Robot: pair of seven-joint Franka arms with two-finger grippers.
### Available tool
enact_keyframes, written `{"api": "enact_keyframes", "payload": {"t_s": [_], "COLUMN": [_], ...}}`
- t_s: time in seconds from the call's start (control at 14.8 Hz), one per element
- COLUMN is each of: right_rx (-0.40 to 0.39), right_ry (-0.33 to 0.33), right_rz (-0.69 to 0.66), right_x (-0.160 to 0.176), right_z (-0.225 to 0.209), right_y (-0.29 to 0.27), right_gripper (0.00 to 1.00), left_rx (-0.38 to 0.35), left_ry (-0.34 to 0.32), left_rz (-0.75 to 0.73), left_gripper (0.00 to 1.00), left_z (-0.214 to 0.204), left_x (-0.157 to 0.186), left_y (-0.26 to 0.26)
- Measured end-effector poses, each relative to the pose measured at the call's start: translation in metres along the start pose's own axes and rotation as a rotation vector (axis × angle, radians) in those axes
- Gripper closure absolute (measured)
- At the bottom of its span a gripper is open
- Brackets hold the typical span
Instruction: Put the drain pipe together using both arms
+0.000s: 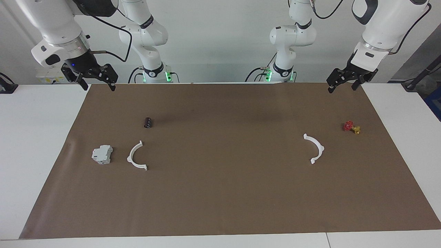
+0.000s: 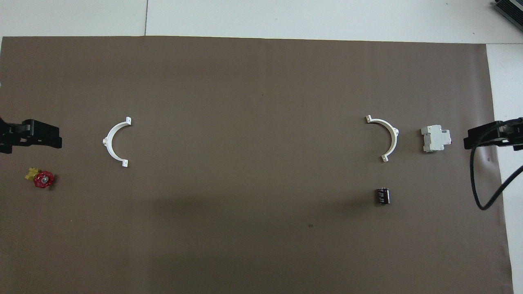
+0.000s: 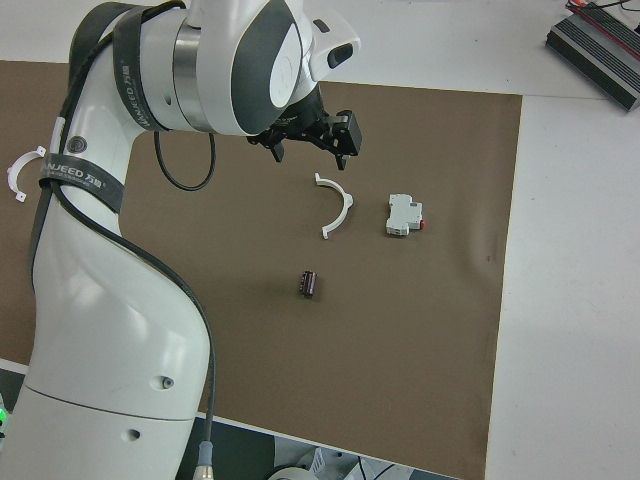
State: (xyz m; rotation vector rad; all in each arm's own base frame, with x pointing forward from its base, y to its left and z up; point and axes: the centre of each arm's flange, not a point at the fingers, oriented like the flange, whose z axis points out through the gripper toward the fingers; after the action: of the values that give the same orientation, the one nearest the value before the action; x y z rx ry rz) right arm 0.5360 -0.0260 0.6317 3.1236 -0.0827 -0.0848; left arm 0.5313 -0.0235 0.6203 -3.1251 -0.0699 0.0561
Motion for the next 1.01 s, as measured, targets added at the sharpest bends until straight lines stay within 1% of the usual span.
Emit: {"api": "enact_keyframes", "payload": {"t_s": [0.27,0.34,0.47,0.61,0.74,0.81,1.01], "right_rx": [0.0,0.001,0.005,0.011,0.034,0.041,0.037], "right_ry": [0.002,0.014,0.061,0.093,0.095,0.094,0.094], "right_rz": [-0.001,-0.002,-0.008,-0.013,-0.022,-0.053,-0.205], "right_x": [0.0,0.002,0.009,0.015,0.021,0.025,0.046], "right_z": [0.0,0.0,0.008,0.035,0.074,0.096,0.162], "right_y": [-0.001,-0.001,-0.005,-0.009,-0.013,-0.015,-0.017], "right_gripper": [0.0,0.0,0.0,0.0,0.0,0.0,0.0], "left_rx": [0.0,0.0,0.0,0.0,0.0,0.0,0.0], "left_ry": [0.0,0.0,0.0,0.0,0.0,0.0,0.0], "left_rz": [0.0,0.0,0.0,-0.001,-0.001,-0.001,-0.001], "left_gripper": [0.0,0.0,0.0,0.0,0.0,0.0,0.0], "left_z": [0.0,0.0,0.0,0.0,0.0,0.0,0.0], "left_x": [0.0,0.0,0.0,0.0,0.0,0.0,0.0], "left_y": [0.0,0.0,0.0,0.0,0.0,0.0,0.0]}}
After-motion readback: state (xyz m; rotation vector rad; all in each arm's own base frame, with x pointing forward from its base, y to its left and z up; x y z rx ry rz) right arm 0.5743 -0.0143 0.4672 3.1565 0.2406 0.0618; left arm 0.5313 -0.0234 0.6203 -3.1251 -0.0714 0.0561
